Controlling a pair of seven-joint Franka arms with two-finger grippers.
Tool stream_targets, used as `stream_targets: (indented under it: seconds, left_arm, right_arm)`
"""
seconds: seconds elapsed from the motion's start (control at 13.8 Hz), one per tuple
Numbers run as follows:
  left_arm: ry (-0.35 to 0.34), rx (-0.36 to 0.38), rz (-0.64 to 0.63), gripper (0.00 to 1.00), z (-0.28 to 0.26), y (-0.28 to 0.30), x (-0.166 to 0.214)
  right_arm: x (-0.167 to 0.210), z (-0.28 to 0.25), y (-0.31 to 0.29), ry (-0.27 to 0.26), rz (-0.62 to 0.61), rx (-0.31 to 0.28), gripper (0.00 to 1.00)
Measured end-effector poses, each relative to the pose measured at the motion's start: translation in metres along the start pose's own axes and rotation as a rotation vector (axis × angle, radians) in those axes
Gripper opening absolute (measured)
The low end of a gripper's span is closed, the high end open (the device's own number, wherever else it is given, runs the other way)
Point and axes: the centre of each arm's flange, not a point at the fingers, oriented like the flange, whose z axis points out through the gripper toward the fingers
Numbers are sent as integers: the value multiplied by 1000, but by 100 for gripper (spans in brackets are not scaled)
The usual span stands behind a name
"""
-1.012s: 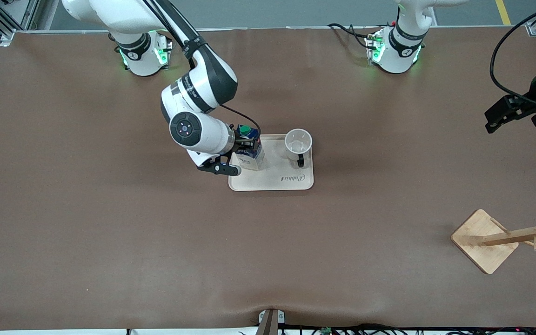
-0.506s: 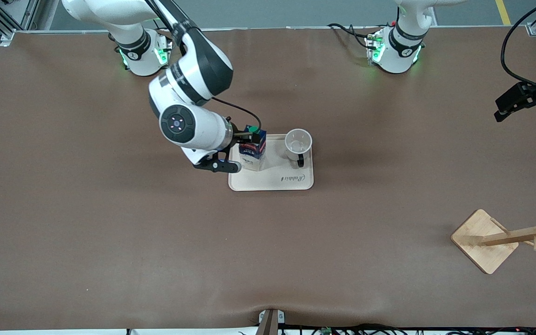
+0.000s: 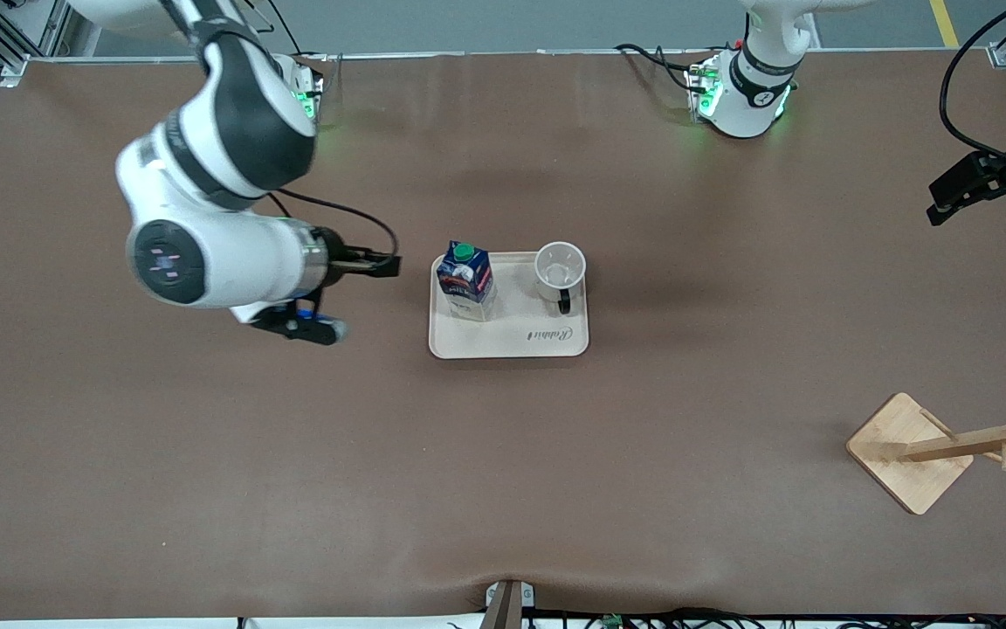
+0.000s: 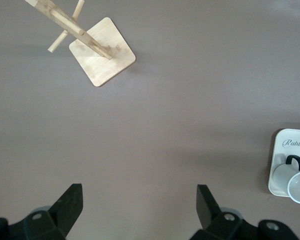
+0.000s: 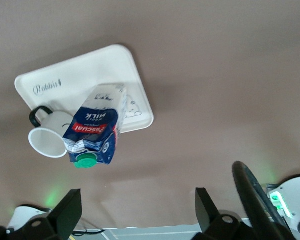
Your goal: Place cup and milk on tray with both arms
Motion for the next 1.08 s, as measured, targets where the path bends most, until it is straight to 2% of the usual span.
stream_targets:
  seconds: [0.14, 0.29, 0.43, 0.51, 0.65, 1.08]
  left_arm:
    - [-3, 0, 0, 100, 0, 0, 0]
    - [-15, 2, 0, 100, 1, 0, -2]
    - [-19, 2, 0, 100, 2, 0, -2]
    - [-21, 2, -1, 100, 2, 0, -2]
    - [-27, 3, -3, 100, 2, -2, -3]
    - [-42, 6, -10, 100, 0, -3, -8]
  right_arm:
    - [10, -40, 40, 80, 61, -10, 100]
    - [3, -73, 67, 192, 98, -82, 100]
    - [-18, -99, 77, 291, 59, -151, 100]
    - [-27, -109, 82, 316, 2, -173, 100]
    - [-29, -124, 104, 327, -89, -192, 100]
    - [-18, -140, 202, 392, -175, -153, 100]
